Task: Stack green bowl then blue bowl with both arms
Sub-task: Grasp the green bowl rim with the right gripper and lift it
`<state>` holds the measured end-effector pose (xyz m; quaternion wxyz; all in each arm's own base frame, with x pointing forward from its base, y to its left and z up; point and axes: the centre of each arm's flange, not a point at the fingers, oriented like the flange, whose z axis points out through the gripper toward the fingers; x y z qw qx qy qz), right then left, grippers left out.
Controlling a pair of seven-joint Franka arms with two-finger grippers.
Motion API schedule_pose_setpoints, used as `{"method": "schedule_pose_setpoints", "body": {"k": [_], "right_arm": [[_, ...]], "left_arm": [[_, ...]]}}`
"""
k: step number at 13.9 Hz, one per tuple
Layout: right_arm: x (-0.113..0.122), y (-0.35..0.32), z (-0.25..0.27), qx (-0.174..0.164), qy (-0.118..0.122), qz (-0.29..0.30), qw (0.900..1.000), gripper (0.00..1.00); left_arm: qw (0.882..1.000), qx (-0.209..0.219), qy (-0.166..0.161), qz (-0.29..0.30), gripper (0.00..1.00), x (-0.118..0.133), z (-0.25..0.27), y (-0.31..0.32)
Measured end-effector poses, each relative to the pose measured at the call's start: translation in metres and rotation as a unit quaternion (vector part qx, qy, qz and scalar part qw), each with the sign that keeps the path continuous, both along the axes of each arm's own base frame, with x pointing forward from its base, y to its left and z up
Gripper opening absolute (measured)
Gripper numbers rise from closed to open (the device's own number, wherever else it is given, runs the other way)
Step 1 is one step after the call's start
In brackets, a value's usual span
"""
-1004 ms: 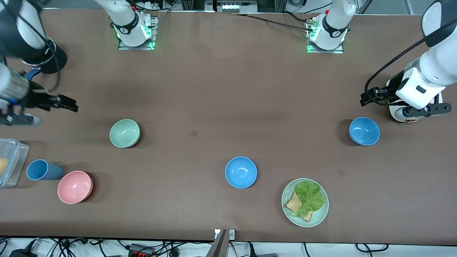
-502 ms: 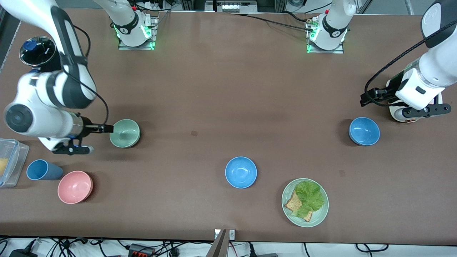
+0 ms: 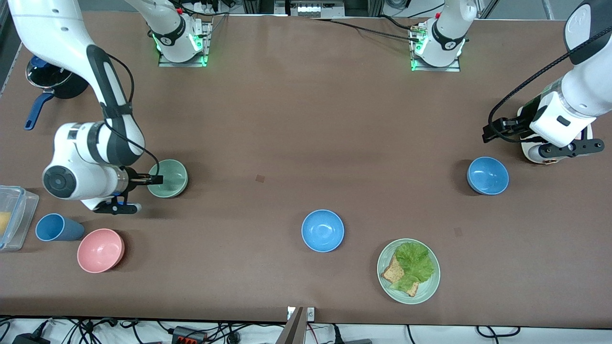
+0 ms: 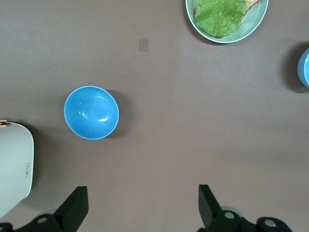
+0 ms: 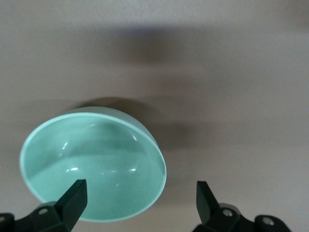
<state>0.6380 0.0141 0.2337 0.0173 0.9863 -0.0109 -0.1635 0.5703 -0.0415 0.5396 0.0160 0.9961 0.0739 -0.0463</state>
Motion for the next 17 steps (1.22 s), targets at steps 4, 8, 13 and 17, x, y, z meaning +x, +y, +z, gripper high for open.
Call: {"method": "schedule_pose_setpoints", "body": {"k": [4, 8, 13, 17], "right_arm": [[-0.004, -0.002, -0.029, -0.002, 0.02, 0.001, 1.0, 0.96], [-0.006, -0.002, -0.036, -0.001, 0.025, 0.003, 1.0, 0.62], [-0.001, 0.012, -0.029, 0.009, 0.019, 0.03, 0.999, 0.06], [0.005, 0.04, -0.012, 0.039, 0.015, 0.103, 0.994, 0.05]], "left_arm": [[1.0, 0.0, 0.0, 0.0, 1.0, 0.0, 0.0, 0.0], [1.0, 0.0, 0.002, 0.0, 1.0, 0.001, -0.002, 0.0], [1.0, 0.0, 0.002, 0.0, 1.0, 0.001, -0.002, 0.0], [1.0, 0.0, 0.002, 0.0, 1.0, 0.001, -0.002, 0.001]]}}
